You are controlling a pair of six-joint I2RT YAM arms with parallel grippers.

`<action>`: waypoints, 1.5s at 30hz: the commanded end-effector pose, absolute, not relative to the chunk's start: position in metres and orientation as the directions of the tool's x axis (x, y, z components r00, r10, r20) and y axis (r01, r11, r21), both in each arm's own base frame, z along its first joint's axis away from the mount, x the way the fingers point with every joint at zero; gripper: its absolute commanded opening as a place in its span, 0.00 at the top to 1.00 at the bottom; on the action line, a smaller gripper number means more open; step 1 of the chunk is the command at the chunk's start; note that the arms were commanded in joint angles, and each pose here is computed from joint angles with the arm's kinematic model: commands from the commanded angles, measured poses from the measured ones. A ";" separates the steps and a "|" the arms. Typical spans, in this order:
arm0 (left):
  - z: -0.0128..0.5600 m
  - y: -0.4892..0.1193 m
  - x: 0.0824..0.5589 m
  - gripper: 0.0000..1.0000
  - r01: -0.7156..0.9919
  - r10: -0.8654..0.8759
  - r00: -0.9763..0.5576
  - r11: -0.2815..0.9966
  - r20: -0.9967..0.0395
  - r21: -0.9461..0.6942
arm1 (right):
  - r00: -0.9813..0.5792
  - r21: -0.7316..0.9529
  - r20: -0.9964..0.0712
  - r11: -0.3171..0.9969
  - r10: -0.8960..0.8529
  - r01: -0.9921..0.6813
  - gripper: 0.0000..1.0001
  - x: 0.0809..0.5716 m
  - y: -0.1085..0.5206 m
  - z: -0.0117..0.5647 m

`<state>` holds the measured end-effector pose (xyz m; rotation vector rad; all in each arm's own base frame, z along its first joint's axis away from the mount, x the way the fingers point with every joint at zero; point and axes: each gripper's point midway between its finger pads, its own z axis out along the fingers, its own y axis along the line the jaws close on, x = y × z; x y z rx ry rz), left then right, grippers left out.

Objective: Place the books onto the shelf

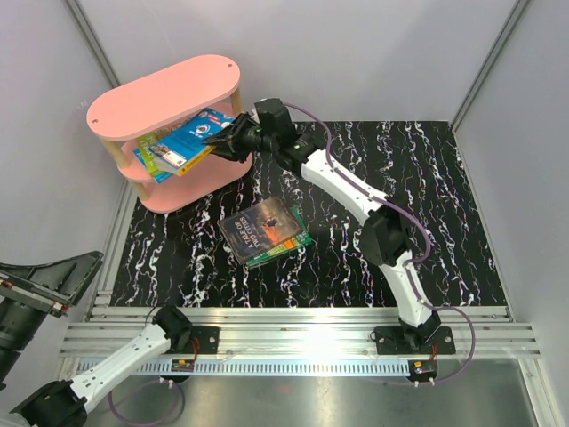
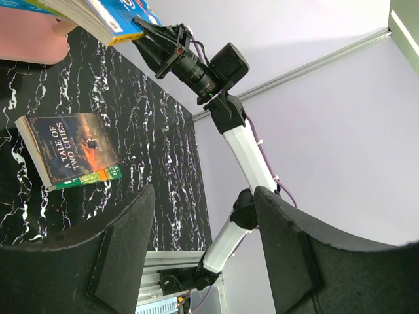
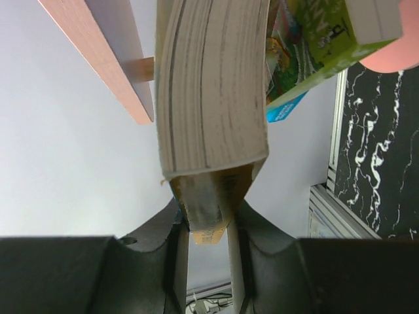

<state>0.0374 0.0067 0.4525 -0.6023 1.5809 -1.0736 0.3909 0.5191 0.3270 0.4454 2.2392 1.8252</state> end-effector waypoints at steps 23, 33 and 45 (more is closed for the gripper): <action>0.416 0.005 0.011 0.35 0.129 -0.735 -0.426 0.528 -0.528 -0.839 | -0.736 0.966 -0.058 0.223 0.674 0.129 1.00 0.409 0.568 0.307; 0.417 0.001 0.008 0.34 0.179 -0.690 -0.468 0.538 -0.552 -0.824 | -0.715 0.971 -0.020 0.185 0.699 0.153 0.96 0.415 0.591 0.284; 0.419 0.011 0.010 0.34 0.193 -0.699 -0.464 0.519 -0.544 -0.833 | -0.734 0.990 -0.025 0.119 0.679 0.077 0.06 0.416 0.599 0.305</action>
